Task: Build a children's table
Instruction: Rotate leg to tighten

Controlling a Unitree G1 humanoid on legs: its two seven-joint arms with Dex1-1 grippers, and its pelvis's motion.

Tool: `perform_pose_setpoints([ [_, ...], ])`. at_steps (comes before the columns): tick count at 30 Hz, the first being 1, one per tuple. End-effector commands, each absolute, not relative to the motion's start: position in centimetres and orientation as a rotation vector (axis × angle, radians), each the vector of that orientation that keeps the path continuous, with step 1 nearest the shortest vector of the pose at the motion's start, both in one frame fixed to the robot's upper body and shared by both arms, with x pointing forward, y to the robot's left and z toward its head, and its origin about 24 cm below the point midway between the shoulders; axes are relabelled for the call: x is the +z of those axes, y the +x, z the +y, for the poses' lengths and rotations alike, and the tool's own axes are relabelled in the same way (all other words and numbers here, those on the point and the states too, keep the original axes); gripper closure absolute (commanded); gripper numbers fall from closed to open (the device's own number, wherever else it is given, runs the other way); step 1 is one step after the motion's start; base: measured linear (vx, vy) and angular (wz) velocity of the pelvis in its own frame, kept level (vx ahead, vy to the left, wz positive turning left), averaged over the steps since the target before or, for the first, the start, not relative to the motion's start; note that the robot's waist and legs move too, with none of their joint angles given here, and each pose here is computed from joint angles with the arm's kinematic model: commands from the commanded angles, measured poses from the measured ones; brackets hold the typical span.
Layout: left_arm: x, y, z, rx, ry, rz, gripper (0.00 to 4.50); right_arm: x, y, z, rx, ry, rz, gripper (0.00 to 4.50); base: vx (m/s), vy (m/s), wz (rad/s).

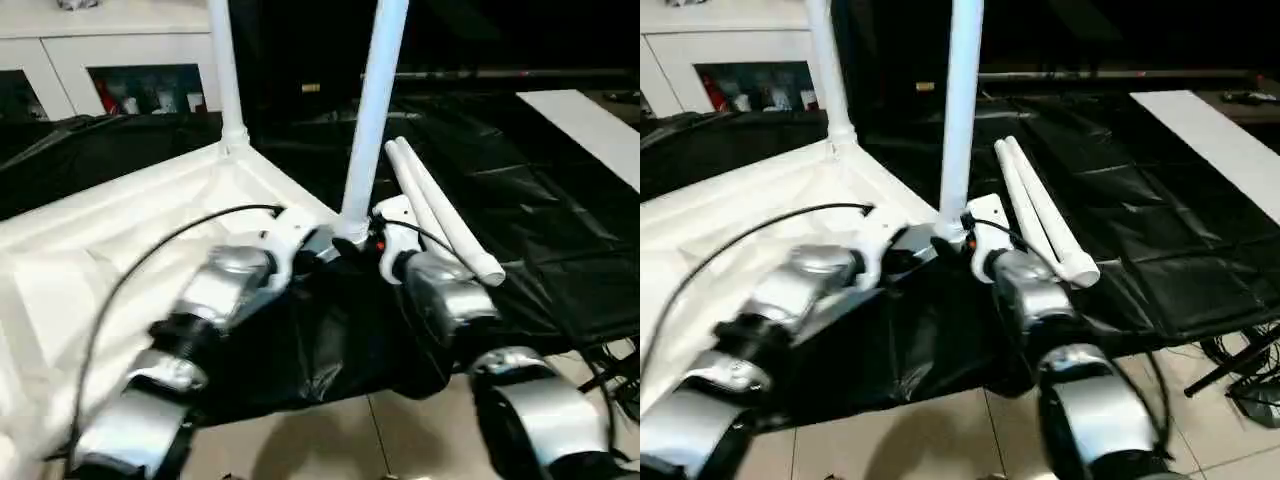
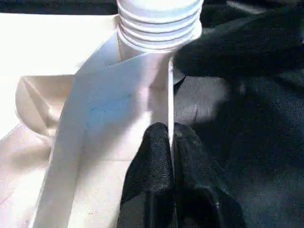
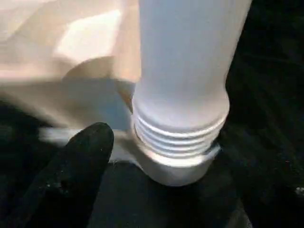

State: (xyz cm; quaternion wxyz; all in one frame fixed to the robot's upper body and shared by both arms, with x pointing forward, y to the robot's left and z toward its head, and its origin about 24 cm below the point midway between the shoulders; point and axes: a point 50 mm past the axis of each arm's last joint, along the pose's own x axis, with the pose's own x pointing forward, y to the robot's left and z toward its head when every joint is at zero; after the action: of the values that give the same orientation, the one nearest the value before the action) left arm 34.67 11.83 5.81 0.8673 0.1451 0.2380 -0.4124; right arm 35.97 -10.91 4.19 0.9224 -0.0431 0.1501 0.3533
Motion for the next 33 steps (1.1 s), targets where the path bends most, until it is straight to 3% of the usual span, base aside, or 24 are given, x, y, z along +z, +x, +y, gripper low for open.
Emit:
perform_pose_setpoints([
  [1,5.2,33.5,11.5,-1.003,0.312,0.519,4.50,4.9,35.7,-11.3,0.845,-0.158,0.271,0.61,0.000,0.000,0.00],
  [8,6.0,31.7,12.0,-1.244,0.342,0.503,4.50,5.4,34.8,-12.6,1.008,-0.187,0.270,0.61,0.000,0.000,0.00],
  [13,6.2,31.5,12.0,-1.274,0.338,0.507,4.50,5.4,34.4,-12.3,1.074,-0.187,0.276,0.61,0.000,0.000,0.00],
  [16,6.1,31.5,12.2,-1.266,0.348,0.506,4.50,5.2,34.2,-12.3,1.093,-0.207,0.285,0.88,0.000,0.000,0.00],
  [27,6.0,31.4,12.5,-1.261,0.351,0.511,4.50,4.9,34.0,-12.4,1.099,-0.216,0.289,1.71,0.000,0.000,0.00],
  [33,6.0,32.6,12.2,-1.124,0.356,0.482,4.50,4.1,34.7,-12.8,0.904,-0.178,0.331,1.75,0.000,0.000,0.00],
])
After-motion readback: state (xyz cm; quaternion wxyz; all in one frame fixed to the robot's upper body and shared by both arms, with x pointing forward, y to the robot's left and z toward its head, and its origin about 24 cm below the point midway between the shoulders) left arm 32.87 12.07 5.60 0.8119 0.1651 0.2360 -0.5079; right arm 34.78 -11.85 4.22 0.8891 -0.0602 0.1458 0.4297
